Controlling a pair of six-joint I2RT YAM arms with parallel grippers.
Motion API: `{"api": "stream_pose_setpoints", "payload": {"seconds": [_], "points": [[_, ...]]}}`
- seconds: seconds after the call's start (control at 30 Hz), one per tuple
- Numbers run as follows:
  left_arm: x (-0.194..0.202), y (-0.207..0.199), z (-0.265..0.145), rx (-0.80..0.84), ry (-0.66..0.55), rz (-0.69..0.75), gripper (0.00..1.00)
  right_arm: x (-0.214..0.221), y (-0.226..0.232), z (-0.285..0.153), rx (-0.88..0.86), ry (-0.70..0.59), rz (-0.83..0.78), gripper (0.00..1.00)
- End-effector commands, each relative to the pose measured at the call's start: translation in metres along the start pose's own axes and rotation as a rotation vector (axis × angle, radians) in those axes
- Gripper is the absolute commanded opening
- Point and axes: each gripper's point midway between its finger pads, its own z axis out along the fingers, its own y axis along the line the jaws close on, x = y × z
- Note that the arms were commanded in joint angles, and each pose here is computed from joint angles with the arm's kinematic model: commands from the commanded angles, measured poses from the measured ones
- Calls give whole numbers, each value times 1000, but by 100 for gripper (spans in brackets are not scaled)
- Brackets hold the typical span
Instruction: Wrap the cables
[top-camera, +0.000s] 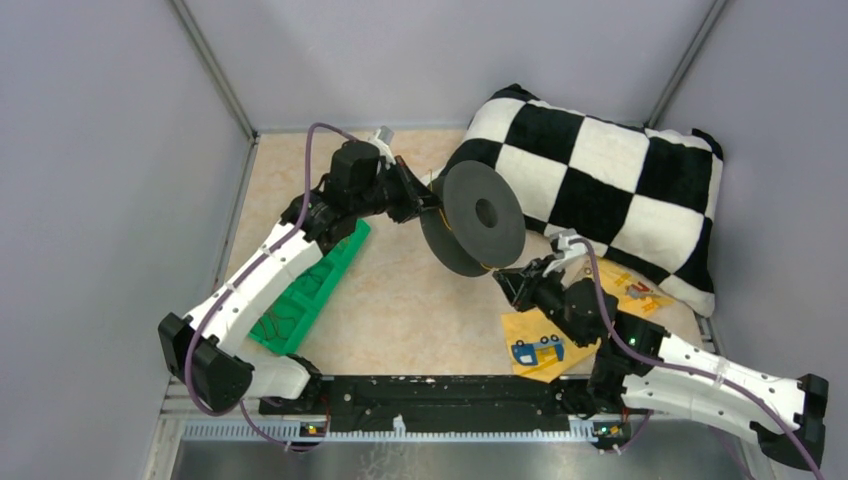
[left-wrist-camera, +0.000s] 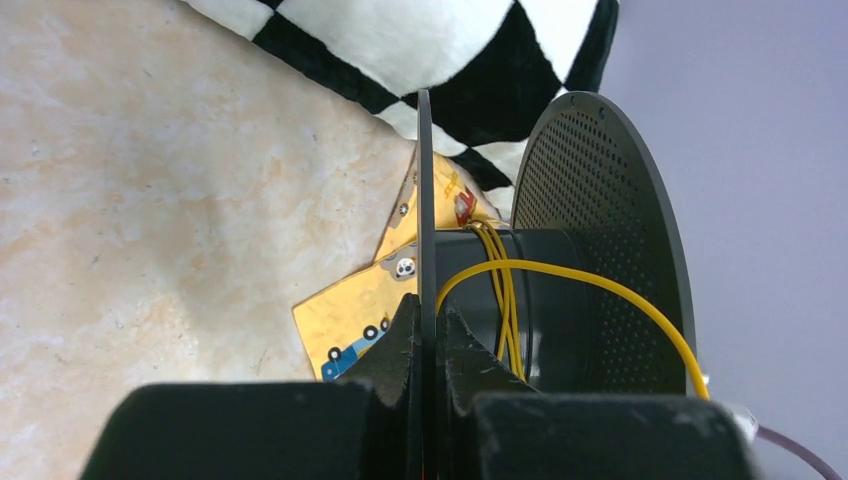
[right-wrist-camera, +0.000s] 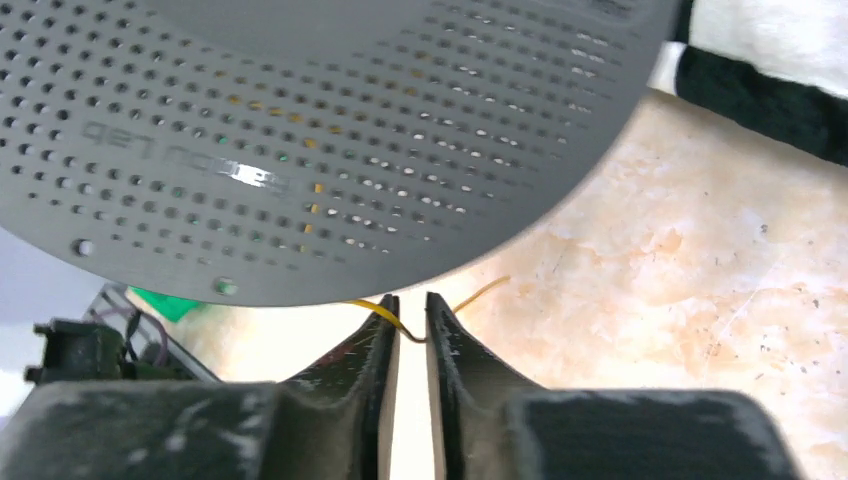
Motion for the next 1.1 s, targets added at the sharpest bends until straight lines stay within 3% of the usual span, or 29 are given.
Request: {"api": "stream_pose_setpoints", "payload": {"seconds": [0.0, 0.23, 0.43, 0.8, 0.93, 1.07], "points": [[-13, -51, -30, 217, -39, 18, 0, -19, -17, -12, 53, -120, 79, 19], [-4, -56, -29, 276, 1, 22, 0, -32, -31, -24, 61, -244, 154, 34], [-2, -58, -30, 289, 10, 25, 0, -40, -32, -21, 83, -253, 163, 43], [-10, -37, -28, 222, 21, -27, 0, -29, -71, -56, 132, -317, 351, 51], [-9, -27, -20, 197, 23, -24, 0, -31, -88, -69, 231, -296, 318, 52], [0, -17, -8, 265, 45, 76, 0, -40, -93, -76, 287, -282, 262, 54]]}}
